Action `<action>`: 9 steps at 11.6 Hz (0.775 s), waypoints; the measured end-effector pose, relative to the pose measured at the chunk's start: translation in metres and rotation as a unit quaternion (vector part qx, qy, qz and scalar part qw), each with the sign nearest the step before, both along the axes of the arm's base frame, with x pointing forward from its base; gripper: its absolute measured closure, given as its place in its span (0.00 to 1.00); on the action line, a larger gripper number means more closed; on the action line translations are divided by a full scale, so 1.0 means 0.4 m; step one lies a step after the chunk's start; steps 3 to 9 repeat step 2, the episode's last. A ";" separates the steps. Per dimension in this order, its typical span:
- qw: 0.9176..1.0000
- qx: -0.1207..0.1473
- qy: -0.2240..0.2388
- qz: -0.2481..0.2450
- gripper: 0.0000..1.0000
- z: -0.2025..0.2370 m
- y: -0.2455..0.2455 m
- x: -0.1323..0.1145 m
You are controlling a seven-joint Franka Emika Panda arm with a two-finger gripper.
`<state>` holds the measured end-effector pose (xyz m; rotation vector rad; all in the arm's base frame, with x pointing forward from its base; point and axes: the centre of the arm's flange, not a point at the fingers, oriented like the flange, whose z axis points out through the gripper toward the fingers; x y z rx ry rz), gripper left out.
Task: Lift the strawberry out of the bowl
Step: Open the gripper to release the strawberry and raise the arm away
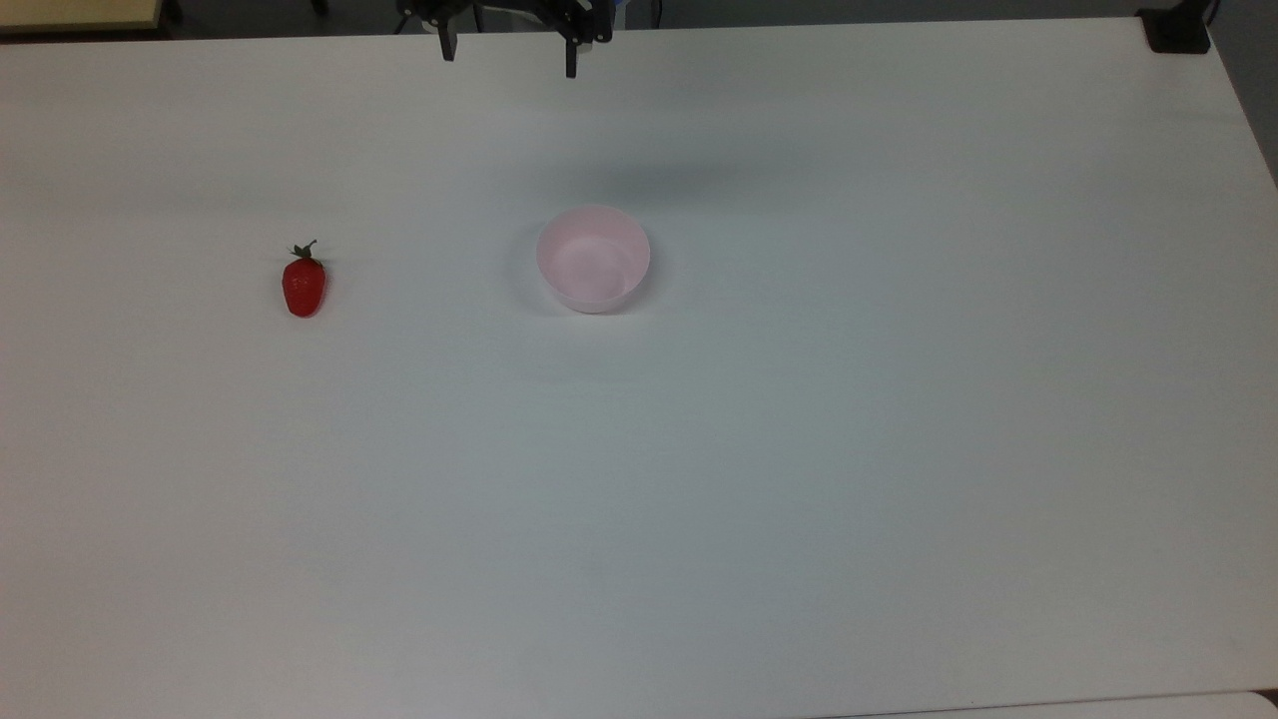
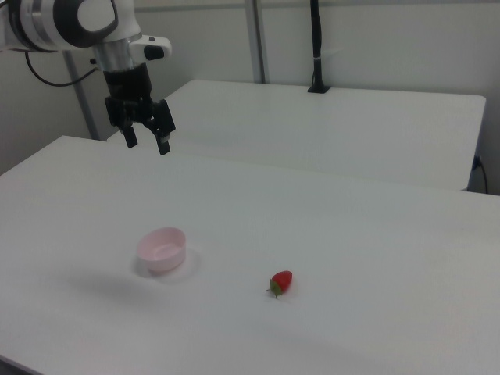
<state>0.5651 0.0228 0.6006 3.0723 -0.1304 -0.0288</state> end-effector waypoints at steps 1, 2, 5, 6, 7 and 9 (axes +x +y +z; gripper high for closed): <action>1.000 0.000 0.005 -0.002 0.00 0.004 -0.006 -0.008; 1.000 0.000 0.007 -0.003 0.00 0.009 -0.009 -0.013; 1.000 0.000 0.007 -0.003 0.00 0.009 -0.009 -0.013; 1.000 0.000 0.007 -0.003 0.00 0.009 -0.009 -0.013; 1.000 0.000 0.007 -0.003 0.00 0.009 -0.009 -0.013; 1.000 0.000 0.007 -0.003 0.00 0.009 -0.009 -0.013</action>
